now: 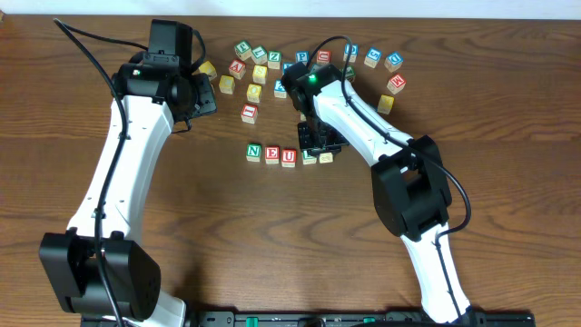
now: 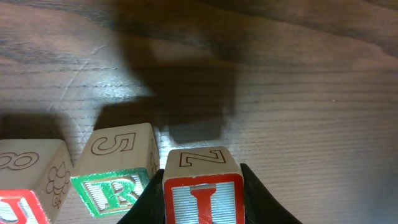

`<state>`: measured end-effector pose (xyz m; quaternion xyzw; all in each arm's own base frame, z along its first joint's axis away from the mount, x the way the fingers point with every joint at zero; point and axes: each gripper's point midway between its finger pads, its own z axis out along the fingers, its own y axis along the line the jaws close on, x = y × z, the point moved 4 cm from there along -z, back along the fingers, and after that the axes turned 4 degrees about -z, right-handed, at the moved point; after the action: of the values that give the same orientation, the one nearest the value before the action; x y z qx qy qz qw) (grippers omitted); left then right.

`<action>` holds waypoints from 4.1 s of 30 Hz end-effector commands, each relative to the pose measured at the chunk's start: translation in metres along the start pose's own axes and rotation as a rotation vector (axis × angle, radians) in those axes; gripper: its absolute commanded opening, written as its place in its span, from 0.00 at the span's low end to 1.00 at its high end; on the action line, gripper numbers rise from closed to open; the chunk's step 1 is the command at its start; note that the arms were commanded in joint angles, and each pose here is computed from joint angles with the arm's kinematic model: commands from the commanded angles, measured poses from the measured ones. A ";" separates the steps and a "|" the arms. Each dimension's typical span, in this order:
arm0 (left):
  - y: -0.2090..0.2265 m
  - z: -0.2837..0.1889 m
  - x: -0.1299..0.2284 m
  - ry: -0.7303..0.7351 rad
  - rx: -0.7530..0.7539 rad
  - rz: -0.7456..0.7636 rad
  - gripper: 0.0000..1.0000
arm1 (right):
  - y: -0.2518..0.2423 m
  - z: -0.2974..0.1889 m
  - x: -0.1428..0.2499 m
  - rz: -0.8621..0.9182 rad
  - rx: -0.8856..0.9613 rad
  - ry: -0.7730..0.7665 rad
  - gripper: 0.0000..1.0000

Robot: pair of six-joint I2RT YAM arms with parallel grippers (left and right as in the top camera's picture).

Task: Spell out NEURIPS
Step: 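Carry the red I block with the right gripper right of R, release, then raise the right gripper back over the upper right blocks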

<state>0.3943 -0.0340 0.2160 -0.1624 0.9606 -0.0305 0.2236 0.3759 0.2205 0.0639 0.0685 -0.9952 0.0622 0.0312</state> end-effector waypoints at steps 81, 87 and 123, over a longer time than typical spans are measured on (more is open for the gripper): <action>0.001 -0.005 -0.005 -0.024 0.002 0.004 0.49 | -0.007 -0.079 -0.032 -0.091 -0.147 -0.148 0.45; 0.001 -0.005 -0.005 -0.024 0.002 0.004 0.49 | -0.015 -0.117 -0.038 -0.104 -0.168 -0.225 0.49; 0.000 -0.005 -0.007 -0.033 0.006 0.003 0.50 | -0.089 -0.177 -0.085 0.091 -0.246 -0.482 0.59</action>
<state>0.3971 -0.0343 0.2174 -0.1623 0.9588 -0.0325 0.2307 0.4794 0.1697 0.2360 0.0391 -0.9783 -0.0734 -0.1899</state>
